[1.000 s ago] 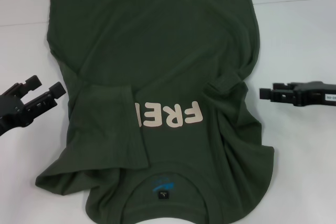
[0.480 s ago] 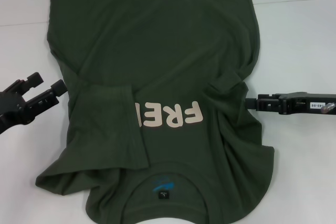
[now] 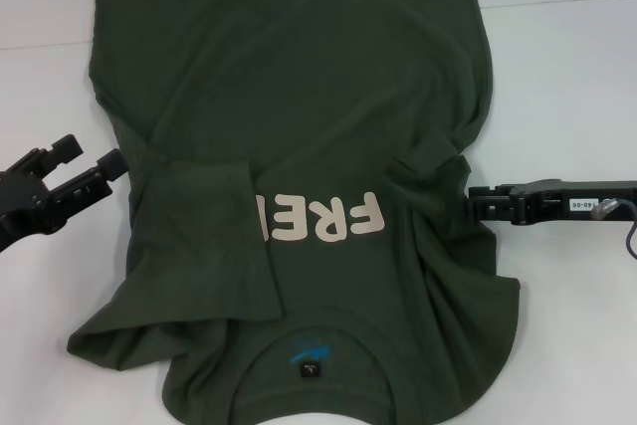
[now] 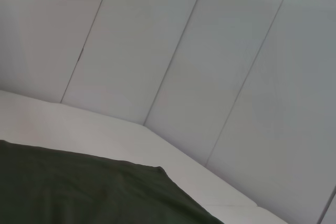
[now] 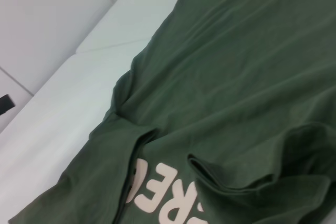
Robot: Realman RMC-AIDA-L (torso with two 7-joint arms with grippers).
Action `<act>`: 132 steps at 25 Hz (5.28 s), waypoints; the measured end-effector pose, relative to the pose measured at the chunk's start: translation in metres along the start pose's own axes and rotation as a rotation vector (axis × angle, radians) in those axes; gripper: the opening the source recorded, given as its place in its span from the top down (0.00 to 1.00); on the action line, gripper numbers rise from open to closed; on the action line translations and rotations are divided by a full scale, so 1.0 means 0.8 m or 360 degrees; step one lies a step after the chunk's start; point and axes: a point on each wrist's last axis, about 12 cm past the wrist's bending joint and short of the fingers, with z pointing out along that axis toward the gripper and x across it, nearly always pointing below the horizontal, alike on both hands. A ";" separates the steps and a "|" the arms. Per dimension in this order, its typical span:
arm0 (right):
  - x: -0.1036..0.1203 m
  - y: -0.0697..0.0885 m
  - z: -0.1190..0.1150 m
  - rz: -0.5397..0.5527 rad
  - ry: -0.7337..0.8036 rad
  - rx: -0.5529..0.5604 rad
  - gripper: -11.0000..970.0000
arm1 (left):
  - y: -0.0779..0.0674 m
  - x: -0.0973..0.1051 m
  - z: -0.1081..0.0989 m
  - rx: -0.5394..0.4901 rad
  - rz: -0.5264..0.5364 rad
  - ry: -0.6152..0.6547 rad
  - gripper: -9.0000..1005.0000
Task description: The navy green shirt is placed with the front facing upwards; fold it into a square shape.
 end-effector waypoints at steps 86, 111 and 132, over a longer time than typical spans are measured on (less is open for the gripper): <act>0.073 -0.004 -0.082 0.0452 0.0012 -0.0174 0.28 | 0.002 -0.001 -0.004 0.0000 0.0007 0.0015 0.10; 0.097 -0.009 -0.048 0.0626 0.0051 -0.0136 0.29 | 0.001 -0.002 -0.001 0.0017 0.0021 0.0016 0.10; 0.112 -0.005 -0.049 0.0735 0.0024 -0.0167 0.29 | 0.002 -0.004 0.000 0.0014 0.0026 0.0016 0.10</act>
